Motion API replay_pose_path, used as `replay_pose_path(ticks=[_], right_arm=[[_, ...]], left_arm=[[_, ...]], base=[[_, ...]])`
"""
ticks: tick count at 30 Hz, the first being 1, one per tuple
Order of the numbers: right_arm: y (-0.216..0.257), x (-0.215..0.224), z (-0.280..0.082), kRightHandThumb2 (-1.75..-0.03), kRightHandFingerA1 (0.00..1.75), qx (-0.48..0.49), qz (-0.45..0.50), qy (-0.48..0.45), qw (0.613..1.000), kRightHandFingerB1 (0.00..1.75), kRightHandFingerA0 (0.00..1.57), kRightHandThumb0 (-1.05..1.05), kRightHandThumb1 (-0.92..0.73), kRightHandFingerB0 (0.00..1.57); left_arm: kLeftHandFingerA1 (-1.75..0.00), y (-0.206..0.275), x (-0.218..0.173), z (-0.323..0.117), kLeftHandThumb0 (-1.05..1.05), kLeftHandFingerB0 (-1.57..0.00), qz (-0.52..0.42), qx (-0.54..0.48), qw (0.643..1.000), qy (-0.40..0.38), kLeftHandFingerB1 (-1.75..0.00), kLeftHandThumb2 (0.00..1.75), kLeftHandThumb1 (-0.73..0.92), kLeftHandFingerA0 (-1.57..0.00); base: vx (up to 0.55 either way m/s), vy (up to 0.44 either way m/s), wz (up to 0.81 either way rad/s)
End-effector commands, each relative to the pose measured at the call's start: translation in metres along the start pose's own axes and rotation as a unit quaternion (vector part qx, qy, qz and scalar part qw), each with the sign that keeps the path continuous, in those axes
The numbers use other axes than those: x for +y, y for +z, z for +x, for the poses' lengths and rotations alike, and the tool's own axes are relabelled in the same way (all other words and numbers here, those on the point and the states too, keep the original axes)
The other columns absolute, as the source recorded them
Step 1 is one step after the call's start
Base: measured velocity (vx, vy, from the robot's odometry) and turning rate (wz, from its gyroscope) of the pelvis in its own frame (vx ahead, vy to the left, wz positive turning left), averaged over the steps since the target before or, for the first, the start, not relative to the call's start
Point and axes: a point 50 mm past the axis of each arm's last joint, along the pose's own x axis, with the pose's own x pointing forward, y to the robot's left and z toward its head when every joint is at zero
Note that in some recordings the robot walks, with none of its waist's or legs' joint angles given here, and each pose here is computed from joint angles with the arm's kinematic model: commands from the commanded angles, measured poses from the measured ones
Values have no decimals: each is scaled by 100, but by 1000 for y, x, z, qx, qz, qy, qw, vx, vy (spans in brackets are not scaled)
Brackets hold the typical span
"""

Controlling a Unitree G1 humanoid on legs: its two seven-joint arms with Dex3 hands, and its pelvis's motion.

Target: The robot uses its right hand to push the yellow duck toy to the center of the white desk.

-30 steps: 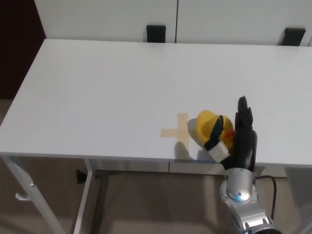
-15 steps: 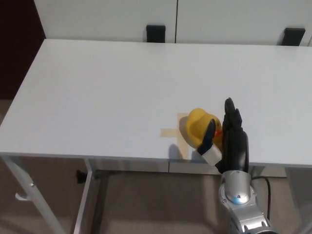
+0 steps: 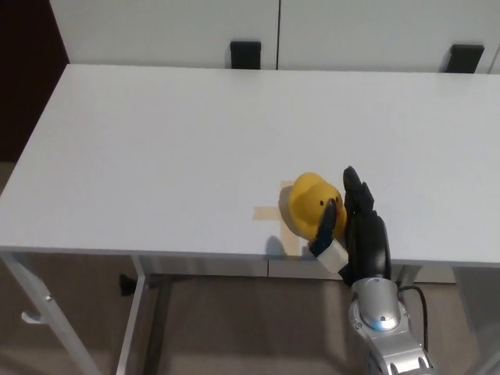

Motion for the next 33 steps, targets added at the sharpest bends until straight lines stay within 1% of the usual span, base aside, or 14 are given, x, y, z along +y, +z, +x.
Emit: replay_pose_path(ticks=[1,5,10,11,13,14,18,19,20,22,23,29,30,33], right_arm=[[-7,14,-3,-119,11,51,-1,66,997,8,0,-95,-82,0],[-7,15,-4,-120,6,51,-7,78,996,1,0,-103,-85,0],[-7,15,-4,-121,6,57,-9,84,995,1,0,-104,-84,0],[-6,14,-4,-72,3,57,-9,87,995,11,0,-89,-92,0],[-5,13,-3,-72,3,58,-10,90,994,11,0,-89,-92,0],[-4,13,-3,-120,7,58,-13,96,994,3,0,-100,-83,0],[-3,14,-3,-120,7,59,-19,105,993,3,0,-100,-83,0],[-4,13,-4,-121,7,61,-19,105,992,2,0,-101,-82,0],[-6,8,-5,-121,5,62,-16,103,993,0,0,-104,-87,0],[-8,5,-5,-121,5,63,-13,101,993,0,0,-104,-87,0],[-10,-3,-6,-122,5,59,-13,92,994,0,0,-105,-89,0],[-8,-22,-7,-123,13,38,-26,50,998,10,0,-97,-83,0],[-6,-41,-6,-87,0,17,-58,4,998,0,0,-93,-92,0],[1,-74,-7,-86,0,-19,-116,-78,990,0,0,-89,-92,0]], left_arm=[[-88,-3,2,0,30,-156,13,16,1000,2,-84,148,-47,-152],[-87,-5,1,0,31,-153,8,20,1000,4,-84,147,-46,-155],[-92,-6,1,0,45,-155,-5,26,1000,2,-88,157,-43,-146],[-101,-5,1,0,44,-148,2,23,1000,1,-94,164,-54,-140],[-101,-4,1,0,44,-148,11,19,1000,0,-94,164,-54,-140],[-87,-4,1,0,39,-157,9,20,1000,1,-85,148,-43,-154],[-87,-4,0,0,39,-157,2,22,1000,2,-85,148,-43,-154],[-97,-4,0,0,43,-150,4,21,1000,0,-93,164,-49,-143],[-124,-5,0,0,11,-137,5,22,1000,-1,-121,88,-16,-140],[-124,-5,0,0,11,-137,5,23,1000,-1,-121,88,-16,-140],[-92,-5,0,0,44,-151,8,24,1000,0,-89,163,-46,-146],[-103,-6,1,0,53,-148,6,24,1000,1,-94,167,-48,-141],[-90,-7,1,-1,29,-152,4,25,1000,2,-85,147,-48,-152],[-89,-9,2,-1,26,-150,4,27,1000,3,-85,137,-44,-149]], base=[[0,0,0],[0,0,0],[0,0,0],[0,0,0],[0,0,0],[0,0,0],[0,0,0],[0,0,0],[0,0,0],[0,0,0],[0,0,0],[0,0,0],[0,0,0],[0,0,3]])
